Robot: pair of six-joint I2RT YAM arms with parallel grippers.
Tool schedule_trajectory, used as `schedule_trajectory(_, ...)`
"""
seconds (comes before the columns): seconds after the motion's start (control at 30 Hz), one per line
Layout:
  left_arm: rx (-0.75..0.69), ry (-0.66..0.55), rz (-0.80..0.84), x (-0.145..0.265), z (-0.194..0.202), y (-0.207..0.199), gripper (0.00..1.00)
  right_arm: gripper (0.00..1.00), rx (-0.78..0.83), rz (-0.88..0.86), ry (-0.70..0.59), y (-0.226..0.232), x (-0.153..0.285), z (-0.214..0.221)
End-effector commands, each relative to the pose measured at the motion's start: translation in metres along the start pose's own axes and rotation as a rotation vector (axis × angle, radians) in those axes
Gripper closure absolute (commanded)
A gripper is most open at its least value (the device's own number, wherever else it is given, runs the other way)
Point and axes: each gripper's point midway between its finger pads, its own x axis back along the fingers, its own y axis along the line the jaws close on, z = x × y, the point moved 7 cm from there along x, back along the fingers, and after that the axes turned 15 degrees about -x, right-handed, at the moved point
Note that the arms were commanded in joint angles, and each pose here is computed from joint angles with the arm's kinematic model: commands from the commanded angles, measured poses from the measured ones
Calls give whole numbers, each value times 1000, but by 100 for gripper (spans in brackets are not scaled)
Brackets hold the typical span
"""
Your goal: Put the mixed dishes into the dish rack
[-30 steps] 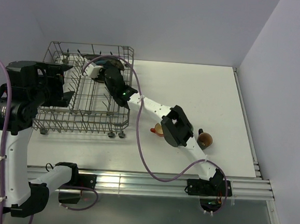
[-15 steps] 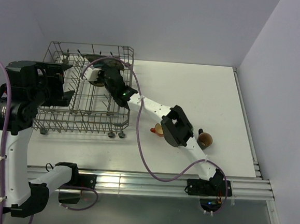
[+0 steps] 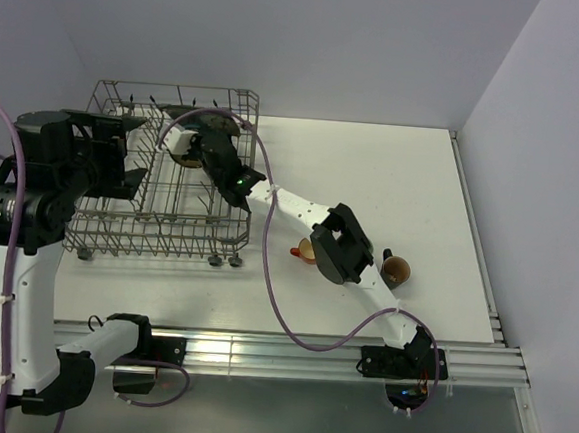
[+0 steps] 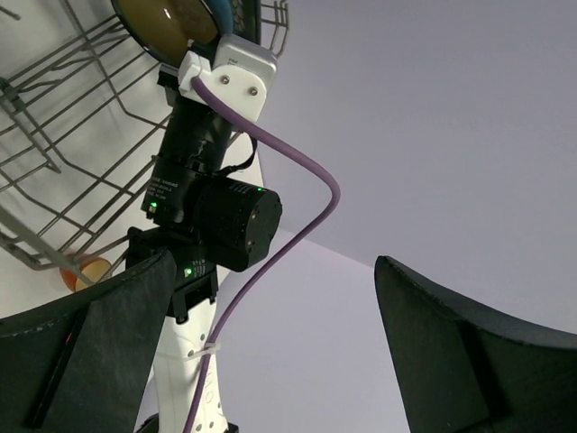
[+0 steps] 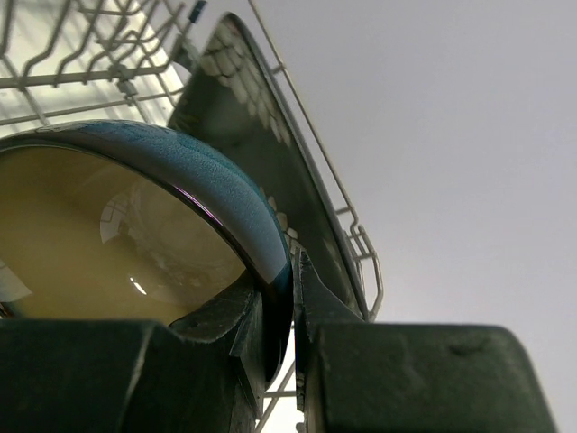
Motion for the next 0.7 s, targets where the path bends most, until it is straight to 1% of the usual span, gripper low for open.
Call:
schedule_trajectory(0.0, -130, 34, 107, -6, 1, -20, 1, 100, -154, 205, -150, -49, 7, -47)
schedule_trajectory(0.03, -167, 34, 120, -5, 1, -22, 1, 100, -179, 230, -166, -58, 9, -55)
schedule_trajectory(0.1, -189, 36, 133, -6, 1, -25, 1, 100, -214, 261, -175, -68, 12, -59)
schedule_trajectory(0.17, -223, 7, 156, -3, -2, -29, 1, 100, -252, 293, -194, -82, 17, -69)
schedule_trajectory(0.27, -266, -19, 224, -1, -4, -38, 1, 100, -312, 331, -218, -99, 26, -83)
schedule_trajectory(0.3, -271, -16, 284, 3, -4, -45, 1, 100, -341, 340, -227, -104, 28, -86)
schedule_trajectory(0.37, -253, -3, 309, 0, -2, -45, 1, 100, -373, 365, -243, -114, 36, -96)
schedule_trajectory(0.43, -236, -1, 391, 3, 0, -52, 2, 100, -392, 402, -252, -128, 46, -104)
schedule_trajectory(0.5, -214, 2, 433, 8, 1, -53, 8, 100, -405, 430, -255, -132, 54, -104)
schedule_trajectory(0.53, -199, 25, 454, 5, 4, -54, 10, 100, -427, 441, -251, -138, 63, -105)
schedule_trajectory(0.6, -172, 55, 448, 3, 7, -51, 12, 100, -465, 467, -258, -148, 75, -108)
schedule_trajectory(0.63, -131, 83, 429, -3, 9, -47, 12, 100, -505, 503, -248, -157, 86, -109)
schedule_trajectory(0.67, -105, 90, 439, 0, 10, -45, 13, 100, -525, 514, -244, -160, 92, -110)
